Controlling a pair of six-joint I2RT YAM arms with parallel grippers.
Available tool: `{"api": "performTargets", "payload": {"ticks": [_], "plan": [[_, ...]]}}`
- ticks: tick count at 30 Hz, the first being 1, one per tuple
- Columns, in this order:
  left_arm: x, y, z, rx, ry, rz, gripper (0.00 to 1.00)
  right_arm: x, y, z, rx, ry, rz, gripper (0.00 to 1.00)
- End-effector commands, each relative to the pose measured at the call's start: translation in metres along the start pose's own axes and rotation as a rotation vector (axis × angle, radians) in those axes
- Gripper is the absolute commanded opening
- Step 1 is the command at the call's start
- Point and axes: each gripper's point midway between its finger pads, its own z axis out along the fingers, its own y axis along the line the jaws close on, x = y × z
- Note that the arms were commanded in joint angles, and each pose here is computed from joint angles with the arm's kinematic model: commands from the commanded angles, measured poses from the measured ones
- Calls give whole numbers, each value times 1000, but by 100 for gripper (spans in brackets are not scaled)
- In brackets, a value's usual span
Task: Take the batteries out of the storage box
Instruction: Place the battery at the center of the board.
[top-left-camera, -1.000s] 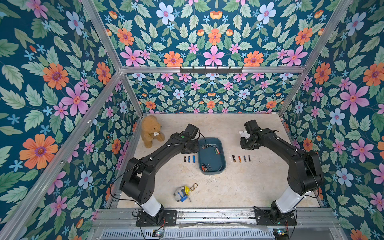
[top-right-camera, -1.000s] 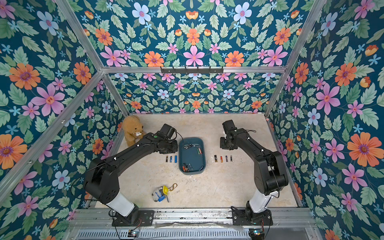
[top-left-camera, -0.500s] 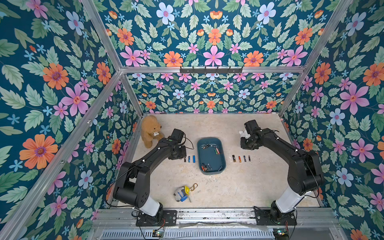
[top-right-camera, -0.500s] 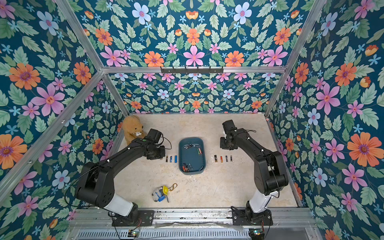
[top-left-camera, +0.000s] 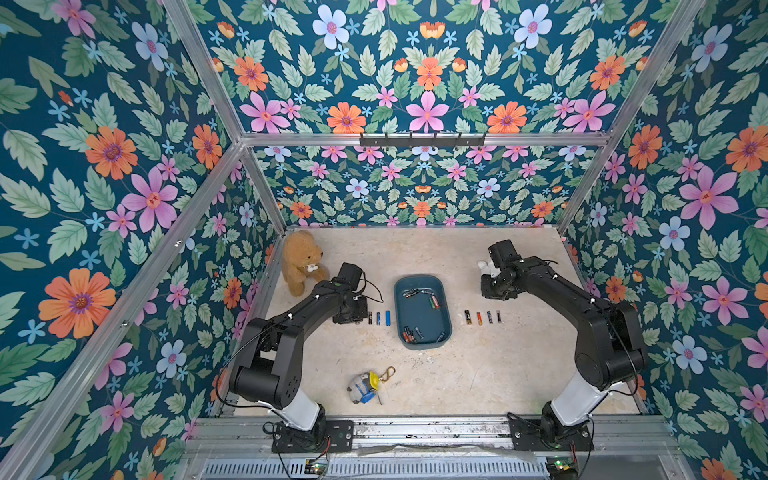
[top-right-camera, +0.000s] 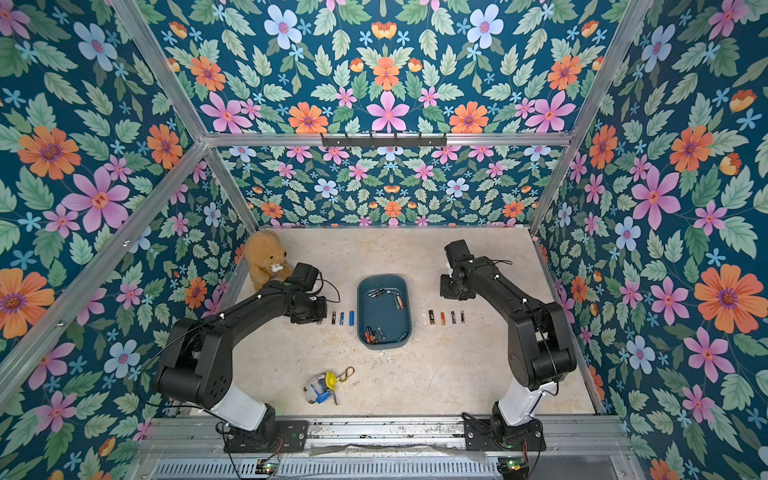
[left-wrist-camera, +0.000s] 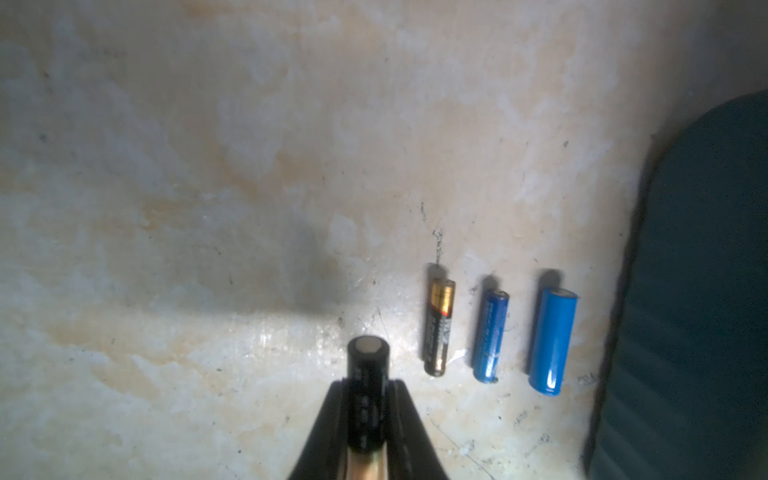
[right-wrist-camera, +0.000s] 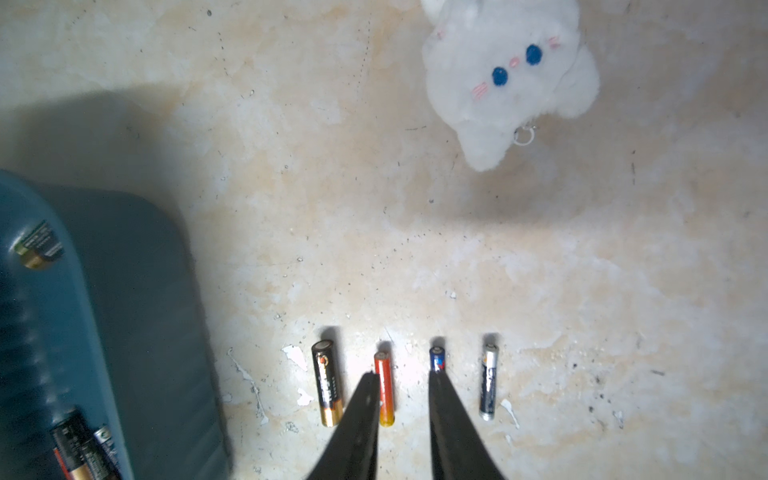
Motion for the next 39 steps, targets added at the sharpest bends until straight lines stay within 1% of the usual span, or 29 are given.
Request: {"api": "performTargets", "payload": {"ticks": [1,26,39], "plan": [[-5,1,4,-2,-14,22,19,2,-3,0,18,11,1,27],[-11,-4,27,14,5,42,19,0,-3,2,25,21,2,28],[-6,-2,35,10,21,41,20,0,-3,2,27,22,1,28]]}}
